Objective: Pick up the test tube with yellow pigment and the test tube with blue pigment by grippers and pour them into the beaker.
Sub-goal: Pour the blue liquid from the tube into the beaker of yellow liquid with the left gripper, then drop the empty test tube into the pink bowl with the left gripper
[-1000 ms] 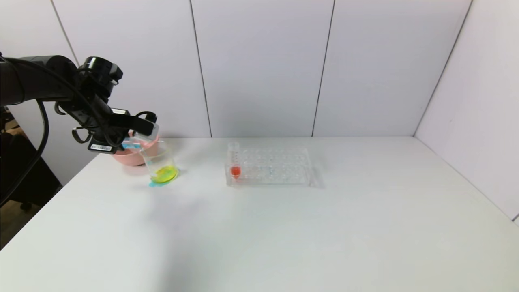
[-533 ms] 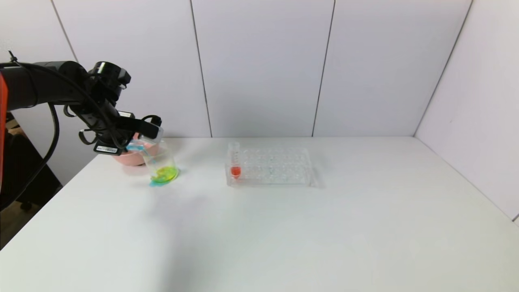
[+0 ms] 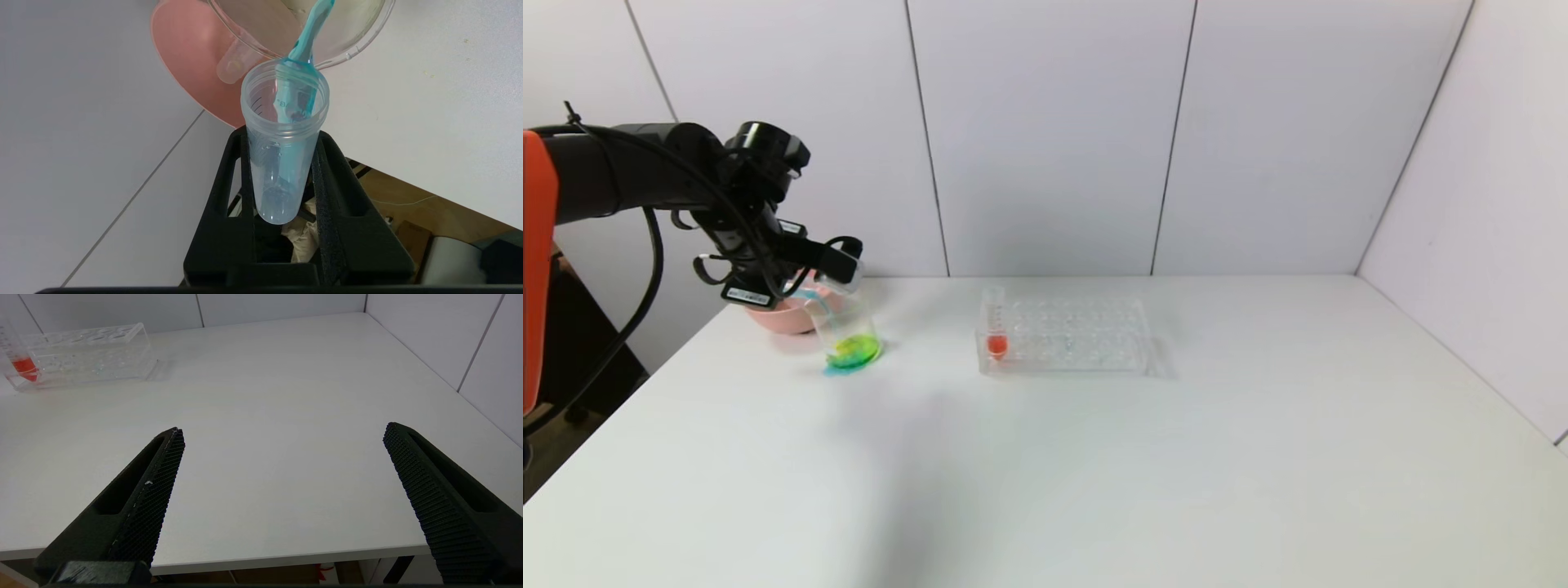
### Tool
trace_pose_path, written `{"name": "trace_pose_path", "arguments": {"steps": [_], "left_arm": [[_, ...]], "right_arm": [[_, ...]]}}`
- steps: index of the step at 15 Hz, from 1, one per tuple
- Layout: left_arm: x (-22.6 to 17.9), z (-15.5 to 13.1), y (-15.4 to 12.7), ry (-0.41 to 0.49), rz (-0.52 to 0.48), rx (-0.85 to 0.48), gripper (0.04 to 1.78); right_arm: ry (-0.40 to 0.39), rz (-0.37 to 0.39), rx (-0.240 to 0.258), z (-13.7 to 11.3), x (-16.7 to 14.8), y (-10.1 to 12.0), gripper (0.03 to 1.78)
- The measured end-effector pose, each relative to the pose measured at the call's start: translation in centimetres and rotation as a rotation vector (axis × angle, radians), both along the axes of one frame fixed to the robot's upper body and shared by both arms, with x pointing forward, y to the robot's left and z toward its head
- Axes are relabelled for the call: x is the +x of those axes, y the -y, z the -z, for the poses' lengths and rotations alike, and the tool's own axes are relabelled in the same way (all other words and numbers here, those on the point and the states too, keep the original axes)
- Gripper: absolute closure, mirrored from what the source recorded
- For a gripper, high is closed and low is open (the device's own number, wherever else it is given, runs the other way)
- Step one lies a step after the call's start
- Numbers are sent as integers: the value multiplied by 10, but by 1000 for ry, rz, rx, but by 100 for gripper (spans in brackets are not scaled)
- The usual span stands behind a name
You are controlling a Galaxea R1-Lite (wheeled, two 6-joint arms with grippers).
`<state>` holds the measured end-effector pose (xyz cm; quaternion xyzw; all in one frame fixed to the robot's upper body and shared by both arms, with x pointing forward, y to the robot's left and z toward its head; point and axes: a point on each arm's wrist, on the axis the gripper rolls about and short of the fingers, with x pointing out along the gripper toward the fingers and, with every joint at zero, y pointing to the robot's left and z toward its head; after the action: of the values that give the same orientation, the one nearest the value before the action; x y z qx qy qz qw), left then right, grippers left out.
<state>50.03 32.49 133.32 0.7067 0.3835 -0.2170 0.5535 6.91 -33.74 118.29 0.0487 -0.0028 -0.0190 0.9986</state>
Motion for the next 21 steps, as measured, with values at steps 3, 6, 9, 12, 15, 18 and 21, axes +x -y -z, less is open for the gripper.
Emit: {"name": "trace_pose_path", "arguments": {"steps": [3, 6, 9, 12, 15, 18, 21], "left_arm": [[0, -1, 4, 2, 3, 64, 138], [0, -3, 8, -1, 0, 150, 138], [0, -5, 17, 11, 14, 169, 138], [0, -5, 20, 11, 16, 180, 138], [-2, -7, 22, 17, 16, 173, 138], [-8, -15, 20, 80, -42, 41, 138], [-12, -27, 6, 174, -107, -293, 138]], "right_arm": [[0, 0, 0, 0, 0, 0, 4], [0, 0, 0, 0, 0, 0, 4], [0, 0, 0, 0, 0, 0, 4], [0, 0, 0, 0, 0, 0, 4], [0, 0, 0, 0, 0, 0, 4], [0, 0, 0, 0, 0, 0, 4], [0, 0, 0, 0, 0, 0, 4]]}}
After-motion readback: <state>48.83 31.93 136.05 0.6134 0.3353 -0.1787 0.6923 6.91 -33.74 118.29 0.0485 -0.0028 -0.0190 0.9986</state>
